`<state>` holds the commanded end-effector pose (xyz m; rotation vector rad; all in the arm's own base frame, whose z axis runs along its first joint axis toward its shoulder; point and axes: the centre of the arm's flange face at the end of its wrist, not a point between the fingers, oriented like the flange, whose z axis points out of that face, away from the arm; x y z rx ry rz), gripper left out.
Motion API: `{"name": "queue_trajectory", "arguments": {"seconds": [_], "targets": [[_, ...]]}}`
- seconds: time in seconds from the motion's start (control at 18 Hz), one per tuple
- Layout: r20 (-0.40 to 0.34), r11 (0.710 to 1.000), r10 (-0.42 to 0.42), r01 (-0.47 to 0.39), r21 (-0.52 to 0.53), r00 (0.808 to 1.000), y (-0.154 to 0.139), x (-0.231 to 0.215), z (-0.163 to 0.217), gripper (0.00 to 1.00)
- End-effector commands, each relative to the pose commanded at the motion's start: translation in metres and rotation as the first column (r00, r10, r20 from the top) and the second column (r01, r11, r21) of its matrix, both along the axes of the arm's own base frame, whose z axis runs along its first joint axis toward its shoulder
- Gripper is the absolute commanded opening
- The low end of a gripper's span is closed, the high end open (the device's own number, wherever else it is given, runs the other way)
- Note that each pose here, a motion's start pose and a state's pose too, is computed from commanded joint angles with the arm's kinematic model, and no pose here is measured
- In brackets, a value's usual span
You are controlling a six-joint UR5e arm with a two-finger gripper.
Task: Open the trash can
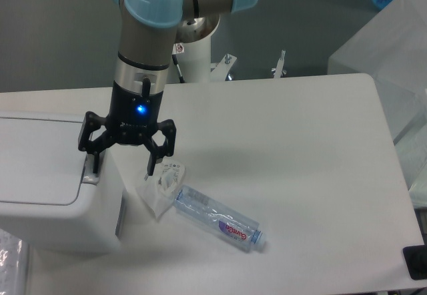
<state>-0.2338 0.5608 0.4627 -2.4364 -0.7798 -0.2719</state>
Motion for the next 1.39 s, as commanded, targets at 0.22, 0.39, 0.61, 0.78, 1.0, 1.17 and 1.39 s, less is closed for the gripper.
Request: {"name": "queue_trajectory", "arguments": {"seconds": [0.22, 0.39, 0.61, 0.78, 1.0, 1.17, 1.39], "targets": [[-0.003, 1.000, 0.000, 0.000, 0.004, 1.000, 0.000, 0.000, 0.002, 1.00], [-0.033, 0.999, 0.002, -0.001, 0.040, 0.999, 0.001, -0.002, 0.023, 1.00], [-0.109, 0.992, 0.035, -0.021, 0.127, 0.993, 0.000, -0.024, 0.072, 1.00], [-0.157, 0.986, 0.101, -0.078, 0.150, 0.982, -0.013, -0.055, 0.097, 1.00], [-0.372, 0.983, 0.178, -0.181, 0.028, 0.911, -0.033, -0.087, 0.103, 1.00], [-0.492, 0.987, 0.065, -0.128, -0.095, 0.868, -0.041, -0.093, 0.097, 1.00], [-0.514, 0.971, -0.064, -0.066, -0.232, 0.855, -0.048, -0.100, 0.084, 1.00]]}}
